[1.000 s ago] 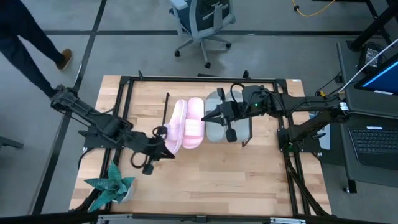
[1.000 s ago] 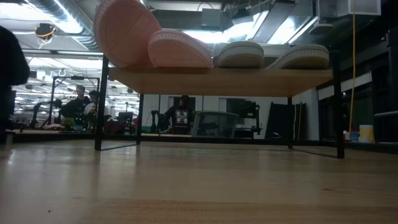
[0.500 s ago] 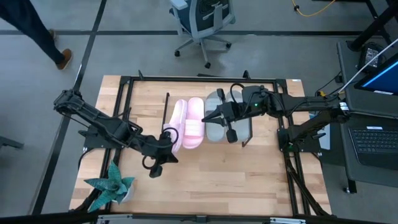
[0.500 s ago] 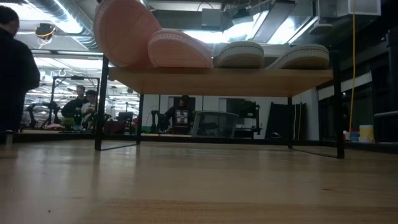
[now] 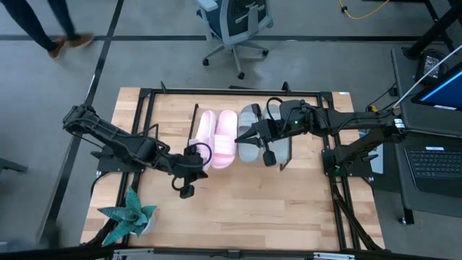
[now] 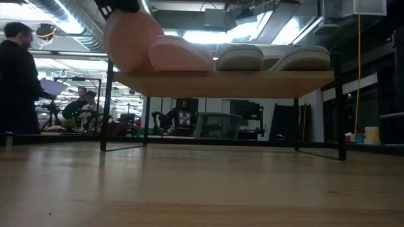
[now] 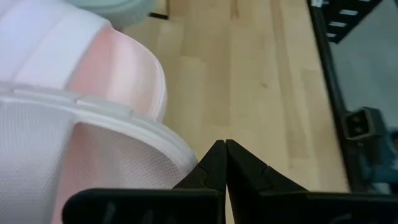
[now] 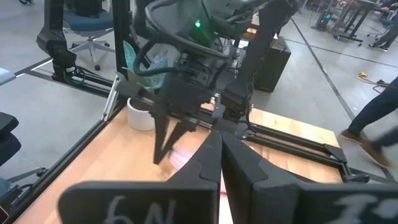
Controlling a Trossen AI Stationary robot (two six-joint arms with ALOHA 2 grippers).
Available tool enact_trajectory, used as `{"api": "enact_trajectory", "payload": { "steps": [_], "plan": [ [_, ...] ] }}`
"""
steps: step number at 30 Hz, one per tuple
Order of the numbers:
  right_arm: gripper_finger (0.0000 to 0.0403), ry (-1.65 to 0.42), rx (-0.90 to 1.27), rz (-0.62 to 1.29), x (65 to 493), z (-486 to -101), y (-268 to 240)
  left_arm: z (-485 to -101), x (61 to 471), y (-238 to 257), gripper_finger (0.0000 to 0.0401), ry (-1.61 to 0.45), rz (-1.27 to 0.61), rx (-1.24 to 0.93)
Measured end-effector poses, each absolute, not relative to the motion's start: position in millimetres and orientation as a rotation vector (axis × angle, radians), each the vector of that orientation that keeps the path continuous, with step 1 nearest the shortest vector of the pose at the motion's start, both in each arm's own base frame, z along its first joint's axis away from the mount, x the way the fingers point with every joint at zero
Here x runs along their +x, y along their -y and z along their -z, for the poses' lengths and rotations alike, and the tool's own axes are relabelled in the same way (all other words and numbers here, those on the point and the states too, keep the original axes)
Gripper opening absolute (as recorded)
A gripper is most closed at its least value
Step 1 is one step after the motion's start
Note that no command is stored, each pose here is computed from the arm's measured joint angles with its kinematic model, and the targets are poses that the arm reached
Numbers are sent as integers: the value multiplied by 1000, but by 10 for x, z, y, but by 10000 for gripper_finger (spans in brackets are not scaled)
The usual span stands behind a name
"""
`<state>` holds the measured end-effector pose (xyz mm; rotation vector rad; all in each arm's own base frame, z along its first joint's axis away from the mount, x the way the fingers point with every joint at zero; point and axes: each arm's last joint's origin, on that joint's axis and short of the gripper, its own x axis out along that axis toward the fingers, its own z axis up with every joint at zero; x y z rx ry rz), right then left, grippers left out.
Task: Pick and place slides into the shelf
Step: Put the pink slide on the shelf, then return to Home Position
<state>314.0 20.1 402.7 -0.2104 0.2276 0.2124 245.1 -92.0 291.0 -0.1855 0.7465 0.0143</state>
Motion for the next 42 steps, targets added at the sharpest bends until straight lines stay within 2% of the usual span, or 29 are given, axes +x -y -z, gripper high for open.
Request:
{"api": "enact_trajectory", "payload": {
  "steps": [21, 26, 32, 37, 42],
  "plan": [
    [13, -228, -210, -212, 3140, -4027, -201, -2938, 2488, 809, 0, -707, -56, -84],
    [13, -227, -210, -212, 3140, -4027, -201, -3293, 2463, 841, 0, -585, 9, -32],
    [13, -219, -211, -212, 3117, -4050, -199, -3758, 2375, 829, 0, -454, 83, 132],
    [13, -171, -221, -299, 2911, -4203, -214, -3877, 2143, 605, 0, -467, 34, 180],
    [13, -172, -222, -307, 2579, -4359, -199, -4049, 1776, 353, 0, -421, -25, 170]
  ]
}}
